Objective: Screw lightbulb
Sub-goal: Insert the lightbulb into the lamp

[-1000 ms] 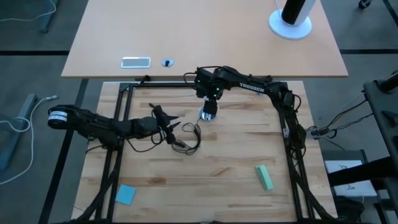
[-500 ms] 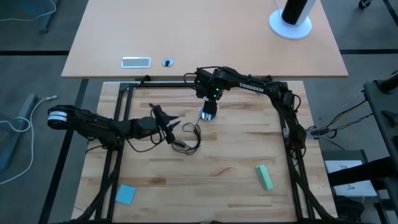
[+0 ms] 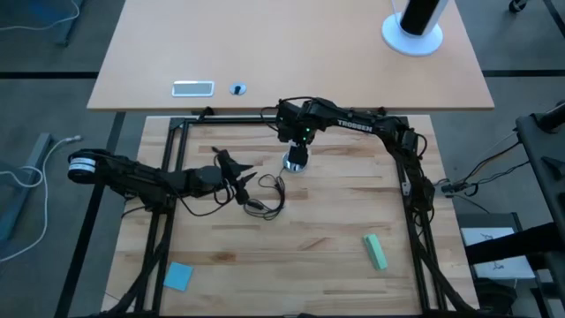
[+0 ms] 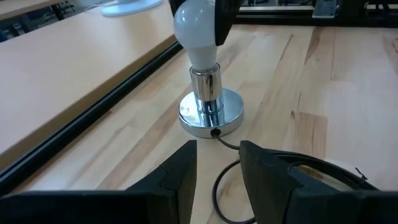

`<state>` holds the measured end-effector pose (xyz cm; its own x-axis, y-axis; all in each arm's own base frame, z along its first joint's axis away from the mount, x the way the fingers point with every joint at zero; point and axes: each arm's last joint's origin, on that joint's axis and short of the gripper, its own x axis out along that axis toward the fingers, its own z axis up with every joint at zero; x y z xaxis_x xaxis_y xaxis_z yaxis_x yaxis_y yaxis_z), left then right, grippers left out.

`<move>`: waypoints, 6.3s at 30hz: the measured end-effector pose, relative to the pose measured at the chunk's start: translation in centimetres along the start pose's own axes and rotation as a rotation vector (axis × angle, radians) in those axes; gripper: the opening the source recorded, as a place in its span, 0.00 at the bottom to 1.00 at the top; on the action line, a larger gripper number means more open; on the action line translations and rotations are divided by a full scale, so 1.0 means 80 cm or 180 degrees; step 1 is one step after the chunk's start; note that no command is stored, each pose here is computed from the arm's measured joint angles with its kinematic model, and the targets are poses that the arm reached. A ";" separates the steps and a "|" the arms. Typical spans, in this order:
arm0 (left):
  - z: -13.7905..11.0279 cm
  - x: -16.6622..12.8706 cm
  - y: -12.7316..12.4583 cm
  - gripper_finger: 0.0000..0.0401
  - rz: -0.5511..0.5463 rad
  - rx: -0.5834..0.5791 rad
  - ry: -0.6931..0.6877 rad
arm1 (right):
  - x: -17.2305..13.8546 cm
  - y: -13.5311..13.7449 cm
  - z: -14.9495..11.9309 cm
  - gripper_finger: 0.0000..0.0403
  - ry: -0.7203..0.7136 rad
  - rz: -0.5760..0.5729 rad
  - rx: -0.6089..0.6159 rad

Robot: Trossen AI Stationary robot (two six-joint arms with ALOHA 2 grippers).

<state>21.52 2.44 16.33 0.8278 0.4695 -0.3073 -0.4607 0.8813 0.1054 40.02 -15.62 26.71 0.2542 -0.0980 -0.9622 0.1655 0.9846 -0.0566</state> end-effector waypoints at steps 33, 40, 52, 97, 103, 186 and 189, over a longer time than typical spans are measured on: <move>0.000 0.000 0.000 0.28 -0.0001 0.0001 0.0007 | -0.002 0.001 0.000 0.76 -0.0002 -0.0004 -0.0030; 0.000 0.000 0.000 0.24 -0.0002 0.0001 0.0007 | -0.010 0.001 -0.002 0.80 -0.0037 -0.0015 -0.0021; 0.000 0.000 0.000 0.23 -0.0002 0.0002 0.0009 | -0.038 0.002 -0.008 0.80 -0.0148 -0.0042 0.0012; 0.058 0.111 -0.032 0.00 0.0421 0.0176 -0.0070 | 0.050 0.039 -0.175 0.00 -0.2602 -0.0560 0.1383; 0.069 0.128 -0.033 0.00 0.0449 0.0303 -0.0106 | 0.054 0.042 -0.173 0.00 -0.2621 -0.0539 0.1431; 0.052 0.148 0.014 0.00 0.0208 0.0620 0.0383 | 0.055 0.057 -0.174 0.00 -0.2508 -0.0841 0.1442; 0.046 0.141 0.017 0.00 0.0286 0.0652 0.0649 | 0.057 0.056 -0.176 0.00 -0.2424 -0.0849 0.1438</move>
<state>31.44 9.15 16.52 0.6957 0.5438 -0.4693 -0.4380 0.8390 0.3229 28.48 -9.58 18.27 0.6857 -0.5399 -0.4882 0.6239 0.7814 0.0123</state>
